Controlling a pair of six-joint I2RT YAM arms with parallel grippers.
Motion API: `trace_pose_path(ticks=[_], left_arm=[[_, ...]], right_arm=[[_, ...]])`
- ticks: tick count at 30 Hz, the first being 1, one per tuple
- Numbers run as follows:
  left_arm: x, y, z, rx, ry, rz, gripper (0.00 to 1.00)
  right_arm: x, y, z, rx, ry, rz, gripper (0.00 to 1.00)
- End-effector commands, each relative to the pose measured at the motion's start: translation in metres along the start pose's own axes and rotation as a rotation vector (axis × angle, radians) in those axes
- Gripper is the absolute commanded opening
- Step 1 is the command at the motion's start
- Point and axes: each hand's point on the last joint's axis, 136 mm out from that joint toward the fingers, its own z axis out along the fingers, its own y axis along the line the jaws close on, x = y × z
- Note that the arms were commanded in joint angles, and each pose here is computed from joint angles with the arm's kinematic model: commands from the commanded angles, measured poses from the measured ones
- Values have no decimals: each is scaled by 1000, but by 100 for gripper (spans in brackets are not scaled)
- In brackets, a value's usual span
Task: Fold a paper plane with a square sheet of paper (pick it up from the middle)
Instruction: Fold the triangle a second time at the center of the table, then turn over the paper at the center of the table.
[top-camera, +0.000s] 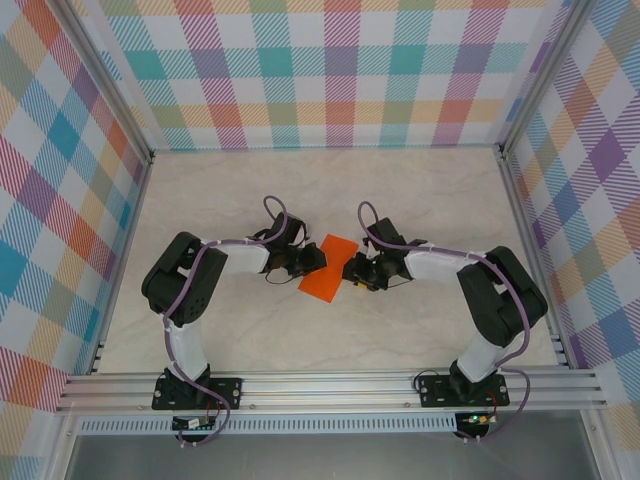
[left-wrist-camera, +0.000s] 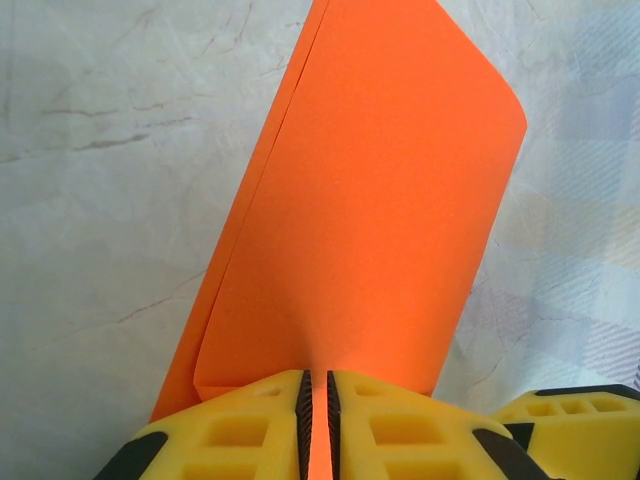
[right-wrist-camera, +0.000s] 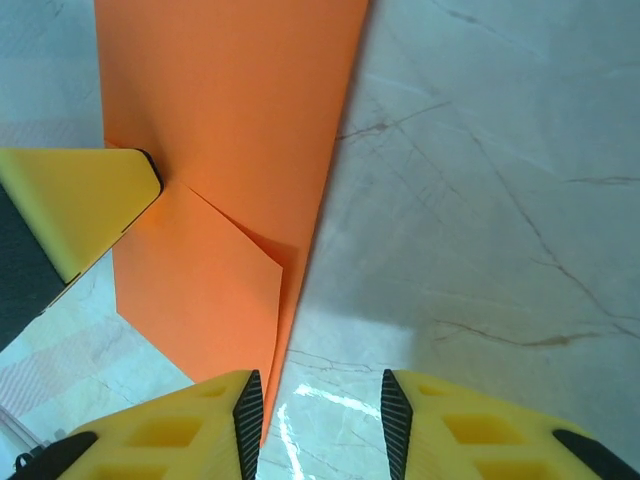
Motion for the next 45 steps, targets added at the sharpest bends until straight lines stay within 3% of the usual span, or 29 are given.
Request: trace_pose_path(ticks=[1,9,15,45], left_arm=[[10,12,-2,-61,15,-20,16],[8,10,-4,-64,12,-16,17],[9,12,-4,-67,12,-17,16],[8,11,-5,-68,11,-15,16]], right_arm=[[-2,8,10,-53,15,16,39],[-9,19,20,-95,25,25,39],[-11,23,17,-110,16,23,34],[-31,20,0,-65,-70,38,35]])
